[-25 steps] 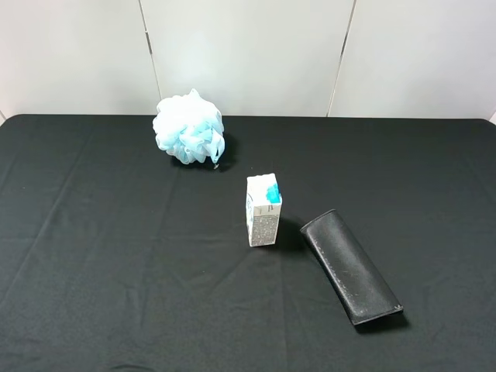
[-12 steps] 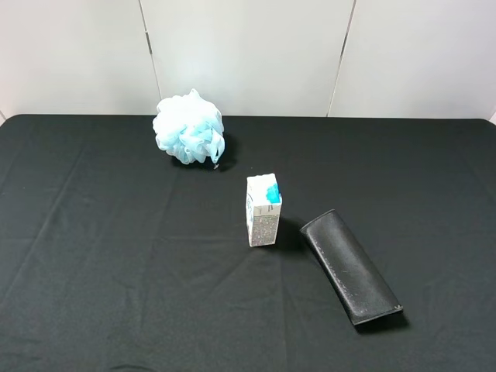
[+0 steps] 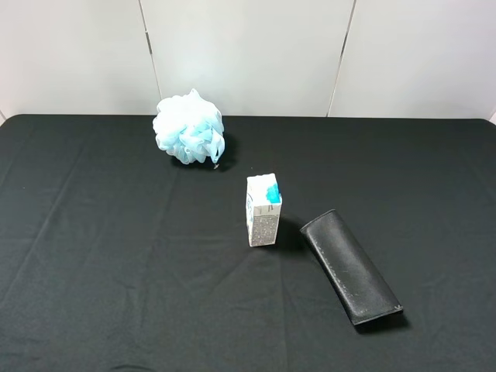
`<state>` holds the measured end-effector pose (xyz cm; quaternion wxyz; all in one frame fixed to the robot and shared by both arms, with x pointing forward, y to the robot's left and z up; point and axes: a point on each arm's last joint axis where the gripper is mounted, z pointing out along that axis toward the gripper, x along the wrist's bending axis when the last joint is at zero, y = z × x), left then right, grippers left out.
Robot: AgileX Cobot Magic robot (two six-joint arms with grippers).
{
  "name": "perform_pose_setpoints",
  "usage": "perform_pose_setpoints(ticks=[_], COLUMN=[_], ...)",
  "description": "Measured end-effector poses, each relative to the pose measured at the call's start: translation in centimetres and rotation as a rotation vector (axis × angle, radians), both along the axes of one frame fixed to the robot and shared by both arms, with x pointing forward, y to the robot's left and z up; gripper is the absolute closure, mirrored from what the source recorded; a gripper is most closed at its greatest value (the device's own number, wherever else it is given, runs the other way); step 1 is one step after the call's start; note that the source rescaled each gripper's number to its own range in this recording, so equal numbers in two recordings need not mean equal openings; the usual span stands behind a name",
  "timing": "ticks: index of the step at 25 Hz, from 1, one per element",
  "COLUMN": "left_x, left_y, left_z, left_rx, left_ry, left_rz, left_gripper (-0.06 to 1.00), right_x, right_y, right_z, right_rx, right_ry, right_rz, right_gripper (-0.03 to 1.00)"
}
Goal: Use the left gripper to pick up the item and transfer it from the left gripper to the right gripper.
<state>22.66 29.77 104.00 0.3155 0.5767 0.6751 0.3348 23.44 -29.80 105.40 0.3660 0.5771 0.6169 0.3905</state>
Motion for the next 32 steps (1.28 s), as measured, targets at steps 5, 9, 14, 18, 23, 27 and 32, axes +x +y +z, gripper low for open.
perform_pose_setpoints(ticks=[5, 9, 14, 18, 23, 27, 32], left_x=[0.00, 0.00, 0.00, 0.00, 0.00, 0.00, 0.00], left_y=[0.00, 0.00, 0.00, 0.00, 0.00, 0.00, 0.00], left_z=[0.00, 0.00, 0.00, 0.00, 0.00, 0.00, 0.00], left_rx=[0.000, 0.000, 0.000, 0.000, 0.000, 0.000, 0.000], left_ry=[0.000, 0.000, 0.000, 0.000, 0.000, 0.000, 0.000], left_rz=[0.000, 0.000, 0.000, 0.000, 0.000, 0.000, 0.000], left_gripper=[0.01, 0.01, 0.01, 0.01, 0.01, 0.01, 0.01], right_x=[0.00, 0.00, 0.00, 0.00, 0.00, 0.00, 0.00], right_y=[0.00, 0.00, 0.00, 0.00, 0.00, 0.00, -0.01], right_z=[0.00, 0.00, 0.00, 0.00, 0.00, 0.00, 0.01], right_rx=[0.000, 0.000, 0.000, 0.000, 0.000, 0.000, -0.001], right_ry=[0.000, 0.000, 0.000, 0.000, 0.000, 0.000, -0.001], right_rz=[0.000, 0.000, 0.000, 0.000, 0.000, 0.000, -0.001], right_gripper=[-0.03, -0.03, -0.03, -0.03, -0.03, -0.03, -0.03])
